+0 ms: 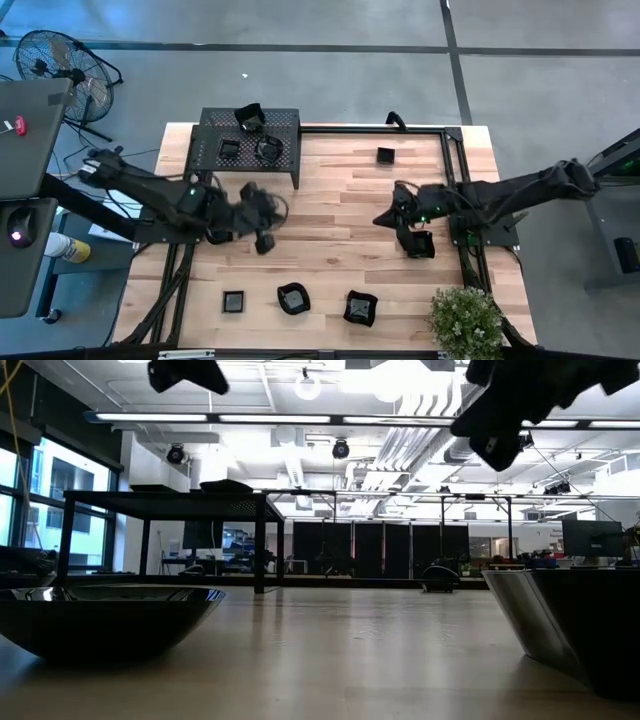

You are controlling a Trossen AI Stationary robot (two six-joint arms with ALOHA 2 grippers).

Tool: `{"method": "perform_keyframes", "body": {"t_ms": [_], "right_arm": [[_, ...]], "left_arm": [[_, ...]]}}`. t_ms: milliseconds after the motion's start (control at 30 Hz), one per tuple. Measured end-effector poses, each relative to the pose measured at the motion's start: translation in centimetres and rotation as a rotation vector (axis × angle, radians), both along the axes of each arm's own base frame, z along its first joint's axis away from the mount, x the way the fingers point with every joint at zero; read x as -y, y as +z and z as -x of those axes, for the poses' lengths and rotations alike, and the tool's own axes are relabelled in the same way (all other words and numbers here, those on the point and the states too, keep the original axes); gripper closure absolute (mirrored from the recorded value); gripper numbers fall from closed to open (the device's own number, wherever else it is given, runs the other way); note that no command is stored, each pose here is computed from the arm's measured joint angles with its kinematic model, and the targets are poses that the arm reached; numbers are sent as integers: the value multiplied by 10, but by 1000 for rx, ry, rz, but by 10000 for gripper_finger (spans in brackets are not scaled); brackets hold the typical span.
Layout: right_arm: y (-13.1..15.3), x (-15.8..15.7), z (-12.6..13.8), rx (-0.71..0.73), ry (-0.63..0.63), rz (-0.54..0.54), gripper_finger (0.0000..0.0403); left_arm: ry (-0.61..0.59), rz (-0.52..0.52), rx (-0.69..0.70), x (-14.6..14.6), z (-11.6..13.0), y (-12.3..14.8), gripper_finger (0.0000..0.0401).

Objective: Pick & Place Mini shaped plates
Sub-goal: Stack the black square plate on the other black square plate on the shelf

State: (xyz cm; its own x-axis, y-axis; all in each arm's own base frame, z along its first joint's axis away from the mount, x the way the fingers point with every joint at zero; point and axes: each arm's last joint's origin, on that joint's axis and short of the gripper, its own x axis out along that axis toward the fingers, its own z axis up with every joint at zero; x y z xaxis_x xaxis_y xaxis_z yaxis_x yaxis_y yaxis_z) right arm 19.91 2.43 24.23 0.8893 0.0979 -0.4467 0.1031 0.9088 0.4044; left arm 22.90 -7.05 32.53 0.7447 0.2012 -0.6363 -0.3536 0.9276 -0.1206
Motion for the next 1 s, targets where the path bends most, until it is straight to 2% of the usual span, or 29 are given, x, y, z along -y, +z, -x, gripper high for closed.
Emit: {"method": "perform_keyframes", "body": {"t_ms": [200, 400, 600, 800, 900, 1000], "right_arm": [[-1, -26, 4, 8, -89, -38, 401], [-10, -49, 2, -26, -106, -74, 401], [-22, -64, -7, -33, -108, -81, 401], [-26, -70, -19, 19, -112, -101, 400], [-28, -71, -21, 19, -117, -98, 400], [-28, -71, -21, 20, -122, -96, 400]], "left_arm": [[-194, 56, -147, 35, 20, -11, 401], [-293, 132, -256, 73, 54, -18, 401], [-277, 231, -316, 102, 87, -62, 401], [-205, 393, -364, 105, 98, -111, 388], [-158, 406, -419, 100, 103, -129, 365], [-141, 376, -453, 97, 105, -141, 334]]}}
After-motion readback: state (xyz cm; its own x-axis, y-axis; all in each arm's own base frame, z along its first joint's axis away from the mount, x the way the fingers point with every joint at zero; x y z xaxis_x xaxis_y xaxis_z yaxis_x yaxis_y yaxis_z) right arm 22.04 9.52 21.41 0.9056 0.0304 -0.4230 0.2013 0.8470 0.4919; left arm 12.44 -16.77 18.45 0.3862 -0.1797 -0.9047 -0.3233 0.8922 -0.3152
